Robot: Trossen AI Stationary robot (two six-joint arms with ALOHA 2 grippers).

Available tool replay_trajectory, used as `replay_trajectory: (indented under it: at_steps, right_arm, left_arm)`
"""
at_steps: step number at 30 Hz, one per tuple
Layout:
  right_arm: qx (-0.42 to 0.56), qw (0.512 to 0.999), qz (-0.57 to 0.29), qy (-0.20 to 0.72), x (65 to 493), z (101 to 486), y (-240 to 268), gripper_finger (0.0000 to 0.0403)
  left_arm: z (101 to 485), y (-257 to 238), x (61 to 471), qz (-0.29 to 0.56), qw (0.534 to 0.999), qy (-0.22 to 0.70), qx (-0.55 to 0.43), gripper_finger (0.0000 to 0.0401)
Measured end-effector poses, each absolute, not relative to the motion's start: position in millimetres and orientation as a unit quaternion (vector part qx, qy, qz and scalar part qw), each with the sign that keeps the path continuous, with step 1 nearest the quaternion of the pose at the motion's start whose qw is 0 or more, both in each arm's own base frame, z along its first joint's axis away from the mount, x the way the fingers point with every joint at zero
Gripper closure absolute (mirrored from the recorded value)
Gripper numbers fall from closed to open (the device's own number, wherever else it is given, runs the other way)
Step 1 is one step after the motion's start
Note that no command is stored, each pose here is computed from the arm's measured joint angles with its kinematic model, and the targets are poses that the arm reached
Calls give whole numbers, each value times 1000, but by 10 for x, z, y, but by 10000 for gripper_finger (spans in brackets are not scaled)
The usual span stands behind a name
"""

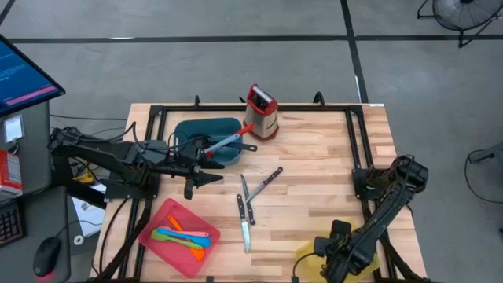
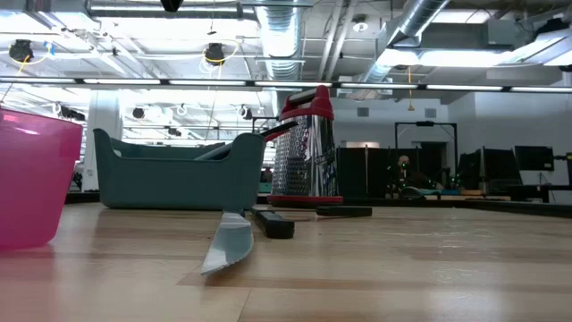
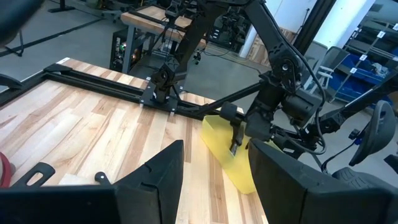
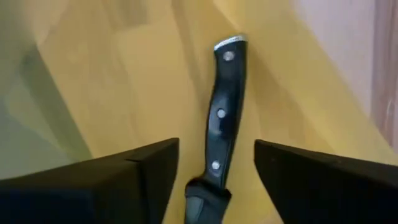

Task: Pick & Place Kitchen Items
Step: Put the top right silver table knife into the yellow bin

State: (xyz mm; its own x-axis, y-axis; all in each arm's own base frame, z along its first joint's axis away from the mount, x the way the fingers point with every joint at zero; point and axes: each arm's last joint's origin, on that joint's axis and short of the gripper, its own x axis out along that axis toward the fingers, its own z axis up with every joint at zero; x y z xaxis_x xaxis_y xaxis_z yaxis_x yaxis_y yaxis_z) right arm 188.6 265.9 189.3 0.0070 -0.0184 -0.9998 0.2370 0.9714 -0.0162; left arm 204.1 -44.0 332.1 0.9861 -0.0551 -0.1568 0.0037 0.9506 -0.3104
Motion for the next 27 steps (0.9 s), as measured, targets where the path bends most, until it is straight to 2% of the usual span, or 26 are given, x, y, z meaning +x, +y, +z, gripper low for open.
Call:
replay_trajectory:
  at_steps: [4,9,13,18,23,27]
  right_arm:
    - [82,706,-94,697,1918,1893,2639,165]
    - [95,709,-95,692,2012,1944,2571,154]
    - [103,728,-58,675,2208,2167,2473,153]
    - [107,761,-34,639,2479,2453,2254,153]
    - [35,810,-27,584,2783,2649,1935,152]
    - [-42,827,-36,559,3011,2691,1606,152]
  left_arm:
    - [3322,-440,2041,-15,984,82,-157,238]
    - [3321,-440,2041,-15,984,82,-160,238]
    - [3288,-450,2034,-29,982,103,-158,238]
    - [3146,-512,1993,-41,973,178,-142,238]
    - [3077,-699,1904,-95,957,228,-150,238]
    - [3095,-874,1786,-138,946,239,-169,240]
